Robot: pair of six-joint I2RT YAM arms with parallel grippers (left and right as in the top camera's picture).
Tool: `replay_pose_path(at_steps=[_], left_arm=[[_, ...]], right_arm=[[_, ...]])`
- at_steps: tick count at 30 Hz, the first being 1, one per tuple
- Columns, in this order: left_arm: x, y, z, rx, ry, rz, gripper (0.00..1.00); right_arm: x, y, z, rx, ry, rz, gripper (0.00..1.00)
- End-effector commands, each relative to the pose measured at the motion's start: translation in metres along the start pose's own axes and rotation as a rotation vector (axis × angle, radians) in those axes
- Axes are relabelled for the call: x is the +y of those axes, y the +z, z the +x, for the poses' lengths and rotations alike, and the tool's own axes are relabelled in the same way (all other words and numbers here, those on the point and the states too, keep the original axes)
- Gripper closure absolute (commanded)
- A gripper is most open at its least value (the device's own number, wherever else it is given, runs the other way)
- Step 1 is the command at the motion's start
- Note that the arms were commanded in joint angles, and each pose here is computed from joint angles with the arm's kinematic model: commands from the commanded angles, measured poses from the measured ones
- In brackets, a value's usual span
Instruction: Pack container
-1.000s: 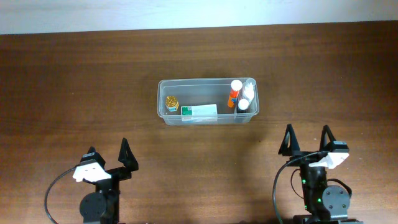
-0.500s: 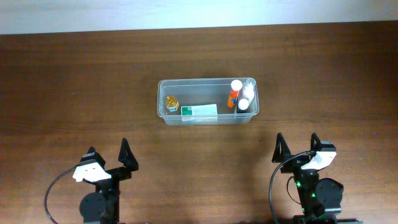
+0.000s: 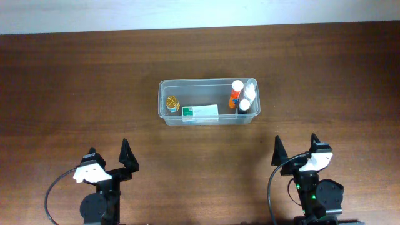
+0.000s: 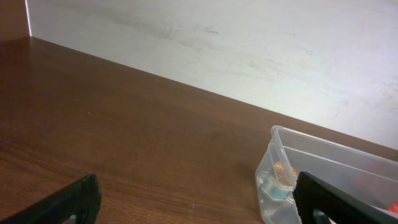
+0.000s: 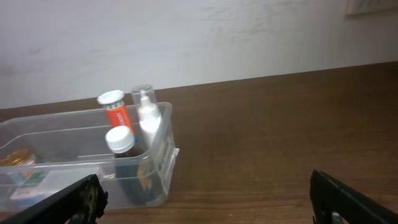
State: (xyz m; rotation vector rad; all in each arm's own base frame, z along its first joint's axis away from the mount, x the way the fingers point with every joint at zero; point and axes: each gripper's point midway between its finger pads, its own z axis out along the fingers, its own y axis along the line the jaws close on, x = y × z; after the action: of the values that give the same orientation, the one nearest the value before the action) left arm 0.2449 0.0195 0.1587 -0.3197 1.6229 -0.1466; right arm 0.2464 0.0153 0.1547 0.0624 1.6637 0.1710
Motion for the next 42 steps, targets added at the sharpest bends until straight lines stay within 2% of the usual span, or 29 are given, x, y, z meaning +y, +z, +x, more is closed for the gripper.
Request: replay_pose_path(at_steps=[1,42], left_arm=[[0.0,0.0001,0.0013,-0.003,0.008,0.006,0.01],[0.0,0.0001,0.0013,-0.003,0.008,0.006,0.0]], right_arm=[[0.0033,-0.0001,0.0018,-0.001,-0.017,-0.015,0.02],[-0.0059,-0.0003,0.0004,-0.006,-0.013,0.022,0.02]])
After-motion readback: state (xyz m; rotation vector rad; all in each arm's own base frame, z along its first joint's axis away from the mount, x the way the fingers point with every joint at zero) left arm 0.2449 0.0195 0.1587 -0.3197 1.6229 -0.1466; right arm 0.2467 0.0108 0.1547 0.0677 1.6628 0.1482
